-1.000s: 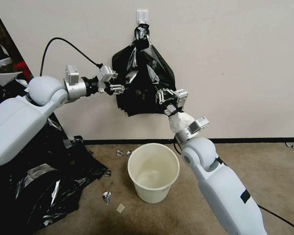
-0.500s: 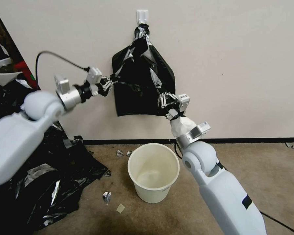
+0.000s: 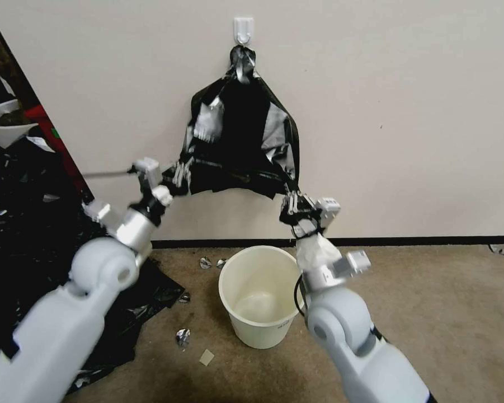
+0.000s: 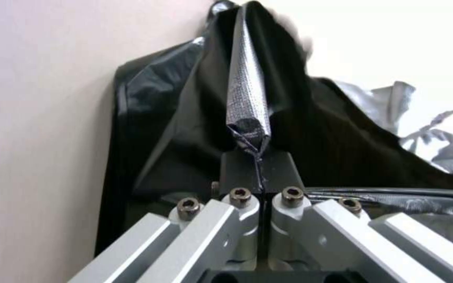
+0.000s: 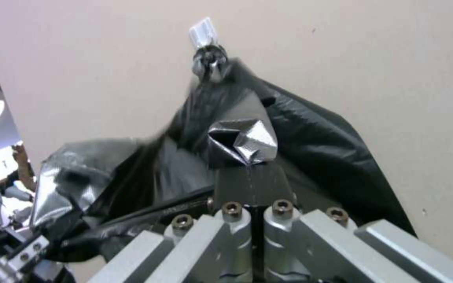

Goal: Place a trash bag onto the trash bin.

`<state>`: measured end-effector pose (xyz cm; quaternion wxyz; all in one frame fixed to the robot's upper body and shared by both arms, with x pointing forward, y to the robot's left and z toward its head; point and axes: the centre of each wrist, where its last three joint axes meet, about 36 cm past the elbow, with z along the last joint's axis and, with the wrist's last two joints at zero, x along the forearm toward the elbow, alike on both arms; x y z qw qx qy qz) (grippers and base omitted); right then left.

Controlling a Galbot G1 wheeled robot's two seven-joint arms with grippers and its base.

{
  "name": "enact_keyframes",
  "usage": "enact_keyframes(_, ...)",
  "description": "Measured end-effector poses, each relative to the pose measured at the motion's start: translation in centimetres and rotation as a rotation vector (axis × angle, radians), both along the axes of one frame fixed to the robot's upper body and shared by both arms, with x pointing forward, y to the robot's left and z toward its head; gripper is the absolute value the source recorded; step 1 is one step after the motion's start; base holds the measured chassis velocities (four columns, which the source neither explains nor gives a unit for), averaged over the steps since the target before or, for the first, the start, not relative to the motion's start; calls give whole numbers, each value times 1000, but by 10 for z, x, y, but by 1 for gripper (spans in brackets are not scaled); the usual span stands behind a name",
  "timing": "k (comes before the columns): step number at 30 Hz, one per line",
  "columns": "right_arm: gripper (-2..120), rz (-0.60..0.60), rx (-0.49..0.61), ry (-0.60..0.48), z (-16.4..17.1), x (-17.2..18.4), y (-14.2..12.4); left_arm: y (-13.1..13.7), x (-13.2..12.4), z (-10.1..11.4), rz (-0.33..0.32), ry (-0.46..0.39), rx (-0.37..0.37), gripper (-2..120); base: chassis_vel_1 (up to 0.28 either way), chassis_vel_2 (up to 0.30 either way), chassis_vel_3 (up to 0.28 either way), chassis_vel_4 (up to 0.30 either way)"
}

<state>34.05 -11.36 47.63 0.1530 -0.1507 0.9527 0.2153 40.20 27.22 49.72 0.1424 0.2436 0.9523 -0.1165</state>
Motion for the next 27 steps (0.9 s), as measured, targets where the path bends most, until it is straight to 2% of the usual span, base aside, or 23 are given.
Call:
enact_keyframes(4, 0, 7, 22, 5, 6, -21, -3, -19, -32, -1, 2, -2, -62, 0, 0, 0, 0, 0)
enact_keyframes(8, 0, 6, 4, 52, 6, -30, -7, -30, -45, 0, -24, 26, -64, 0, 0, 0, 0, 0)
enact_keyframes(9, 0, 6, 4, 52, 6, -30, -7, -30, -45, 0, -24, 26, -64, 0, 0, 0, 0, 0)
enact_keyframes(14, 0, -46, -45, 182, 5, -36, -9, -44, -47, -15, -42, 90, -45, 0, 0, 0, 0, 0)
enact_keyframes(22, 0, -83, -67, 223, 16, -41, -14, -58, -51, -25, -47, 158, -71, 0, 0, 0, 0, 0)
enact_keyframes(24, 0, -84, -67, 227, 19, -42, -14, -59, -52, -25, -45, 163, -74, 0, 0, 0, 0, 0)
enact_keyframes(27, 0, -72, -50, 222, 33, -52, -17, -61, -60, -10, -46, 165, -89, 0, 0, 0, 0, 0)
